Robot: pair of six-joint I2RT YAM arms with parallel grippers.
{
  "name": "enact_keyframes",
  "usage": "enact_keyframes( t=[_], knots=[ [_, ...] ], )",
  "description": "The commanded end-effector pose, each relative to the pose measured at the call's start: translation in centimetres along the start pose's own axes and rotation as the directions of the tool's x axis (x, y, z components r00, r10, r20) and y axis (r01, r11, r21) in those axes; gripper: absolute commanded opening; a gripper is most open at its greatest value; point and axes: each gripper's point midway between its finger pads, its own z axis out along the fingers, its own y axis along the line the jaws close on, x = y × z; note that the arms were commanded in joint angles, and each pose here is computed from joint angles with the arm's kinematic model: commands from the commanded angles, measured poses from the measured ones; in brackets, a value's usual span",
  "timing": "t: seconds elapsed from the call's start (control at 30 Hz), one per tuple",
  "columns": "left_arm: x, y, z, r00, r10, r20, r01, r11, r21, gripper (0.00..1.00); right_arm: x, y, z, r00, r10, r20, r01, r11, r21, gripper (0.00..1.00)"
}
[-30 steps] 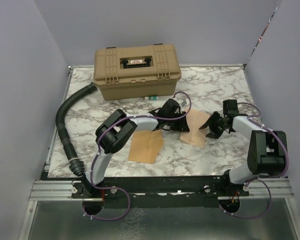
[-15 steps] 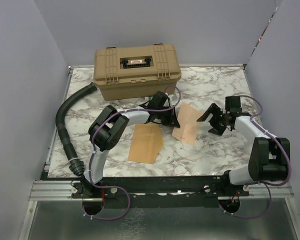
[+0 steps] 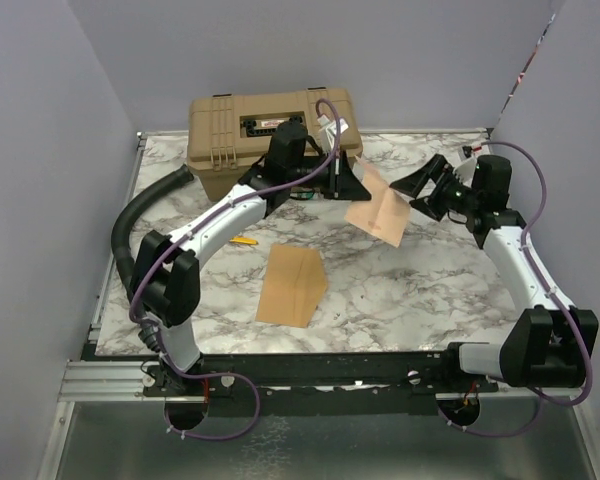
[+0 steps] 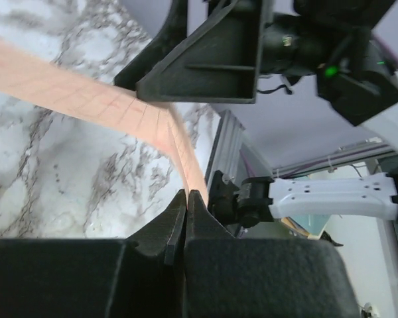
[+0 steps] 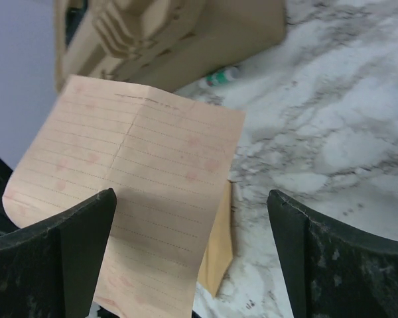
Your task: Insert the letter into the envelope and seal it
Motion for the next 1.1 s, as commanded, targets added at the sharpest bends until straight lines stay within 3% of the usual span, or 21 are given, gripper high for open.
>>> enact_keyframes(
  t=[0.0, 0.33, 0.8, 0.83, 0.93, 1.07],
  knots=[
    [-3.5, -4.5, -2.6, 0.998, 0.050, 0.042, -0.054, 0.994, 0.094, 0.00, -1.9, 6.5, -1.6, 1.000, -0.012, 0.027, 0.018, 0.965, -0.260, 1.00],
    [-5.3, -4.3, -4.9, 0.995, 0.042, 0.093, -0.049, 0.996, 0.075, 0.00, -2.8, 14.0, -5.4, 0.995, 0.093, -0.048, -0.103, 0.789, -0.605, 0.96],
    [-6.1, -3.9, -6.3, 0.993, -0.059, 0.107, 0.052, 0.996, 0.070, 0.00, -3.9, 14.5, -5.7, 0.983, -0.102, 0.155, 0.176, 0.782, -0.598, 0.63],
    [-6.3, -3.9, -6.6, 0.992, -0.060, 0.113, 0.053, 0.996, 0.068, 0.00, -3.8, 14.4, -5.8, 0.979, -0.113, 0.168, 0.192, 0.779, -0.596, 0.66],
    [-6.6, -3.6, -7.2, 0.990, -0.061, 0.131, 0.054, 0.997, 0.055, 0.00, -3.6, 14.7, -6.6, 0.964, -0.142, 0.224, 0.250, 0.768, -0.590, 0.96],
    [-6.5, -2.7, -7.5, 0.986, -0.045, 0.163, 0.043, 0.999, 0.012, 0.00, -3.4, 15.8, -7.9, 0.951, -0.166, 0.262, 0.297, 0.730, -0.616, 1.00]
  ],
)
